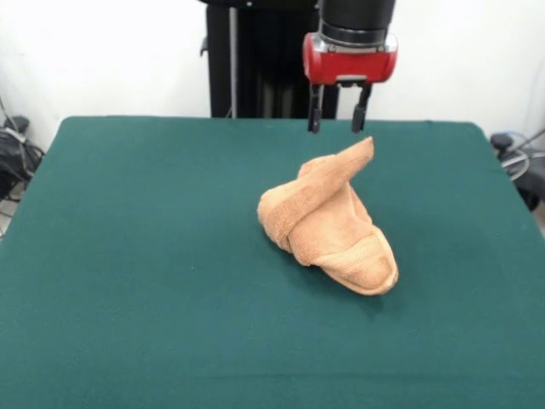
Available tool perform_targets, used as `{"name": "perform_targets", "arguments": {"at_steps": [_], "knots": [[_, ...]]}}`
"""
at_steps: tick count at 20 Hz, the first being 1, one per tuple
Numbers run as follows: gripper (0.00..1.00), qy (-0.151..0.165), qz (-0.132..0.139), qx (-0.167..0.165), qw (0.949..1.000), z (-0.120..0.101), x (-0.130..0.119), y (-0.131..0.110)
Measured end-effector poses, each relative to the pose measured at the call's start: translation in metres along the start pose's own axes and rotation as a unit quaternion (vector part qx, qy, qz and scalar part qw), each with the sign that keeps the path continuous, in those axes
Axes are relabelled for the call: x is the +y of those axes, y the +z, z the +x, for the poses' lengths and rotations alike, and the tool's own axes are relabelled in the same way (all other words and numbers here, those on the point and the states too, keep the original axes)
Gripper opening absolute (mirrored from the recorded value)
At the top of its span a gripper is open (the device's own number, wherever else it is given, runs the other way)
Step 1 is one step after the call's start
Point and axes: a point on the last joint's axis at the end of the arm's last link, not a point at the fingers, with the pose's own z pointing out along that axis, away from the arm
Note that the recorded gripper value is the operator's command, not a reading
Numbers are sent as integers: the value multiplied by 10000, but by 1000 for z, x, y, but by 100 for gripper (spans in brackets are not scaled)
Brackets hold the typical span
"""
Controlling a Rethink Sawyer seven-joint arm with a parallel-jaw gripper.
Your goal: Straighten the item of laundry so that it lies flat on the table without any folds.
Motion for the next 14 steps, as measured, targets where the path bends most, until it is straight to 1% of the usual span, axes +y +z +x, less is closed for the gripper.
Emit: {"name": "perform_targets", "arguments": {"at_steps": [8, 14], "knots": [[100, -40, 6, -143, 9999, 2, 6, 3], [100, -127, -38, -149, 9998, 4, 18, 17]]}}
